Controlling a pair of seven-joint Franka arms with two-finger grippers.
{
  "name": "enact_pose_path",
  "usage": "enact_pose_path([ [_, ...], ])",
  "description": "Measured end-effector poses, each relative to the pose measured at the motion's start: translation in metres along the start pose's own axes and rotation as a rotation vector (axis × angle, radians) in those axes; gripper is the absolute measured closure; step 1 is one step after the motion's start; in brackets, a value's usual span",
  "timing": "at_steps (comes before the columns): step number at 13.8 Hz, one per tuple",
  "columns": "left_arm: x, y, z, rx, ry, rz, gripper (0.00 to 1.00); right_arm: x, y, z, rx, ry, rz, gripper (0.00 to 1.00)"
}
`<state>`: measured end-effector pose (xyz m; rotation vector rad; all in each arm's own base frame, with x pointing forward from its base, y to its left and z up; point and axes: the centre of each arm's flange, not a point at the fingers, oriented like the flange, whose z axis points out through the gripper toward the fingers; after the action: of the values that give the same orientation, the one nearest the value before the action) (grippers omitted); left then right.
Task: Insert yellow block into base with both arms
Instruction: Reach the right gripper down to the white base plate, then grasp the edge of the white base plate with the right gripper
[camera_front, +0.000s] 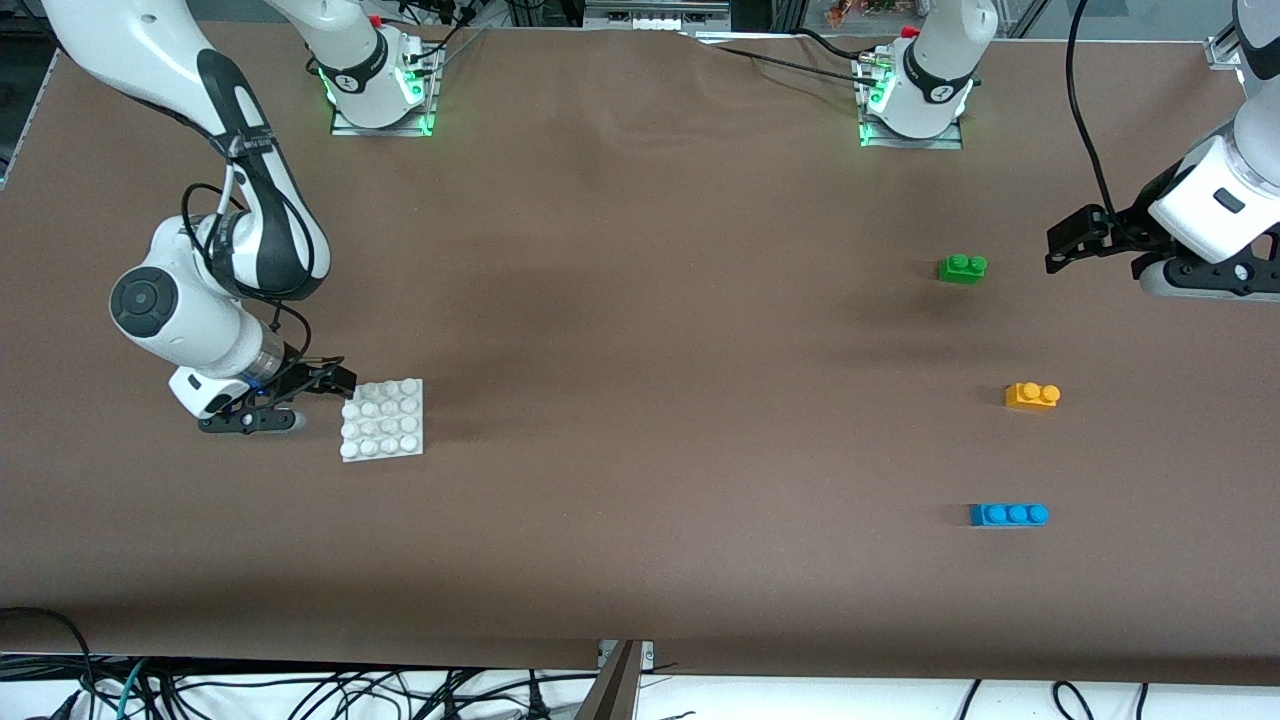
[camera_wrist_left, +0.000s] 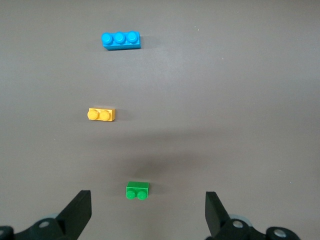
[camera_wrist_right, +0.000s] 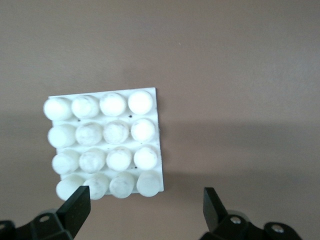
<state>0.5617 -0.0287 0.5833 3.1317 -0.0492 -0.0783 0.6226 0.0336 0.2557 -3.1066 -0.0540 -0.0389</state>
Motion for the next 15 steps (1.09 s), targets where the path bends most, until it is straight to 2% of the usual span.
enact_pose_path([
  [3, 0.000, 0.000, 0.000, 0.000, 0.000, 0.000, 0.00, 0.000, 0.012, 0.019, 0.041, 0.008, 0.017, 0.00],
  [15, 0.000, 0.000, 0.000, 0.000, 0.000, 0.000, 0.00, 0.018, -0.008, 0.052, 0.046, 0.062, -0.004, 0.00],
])
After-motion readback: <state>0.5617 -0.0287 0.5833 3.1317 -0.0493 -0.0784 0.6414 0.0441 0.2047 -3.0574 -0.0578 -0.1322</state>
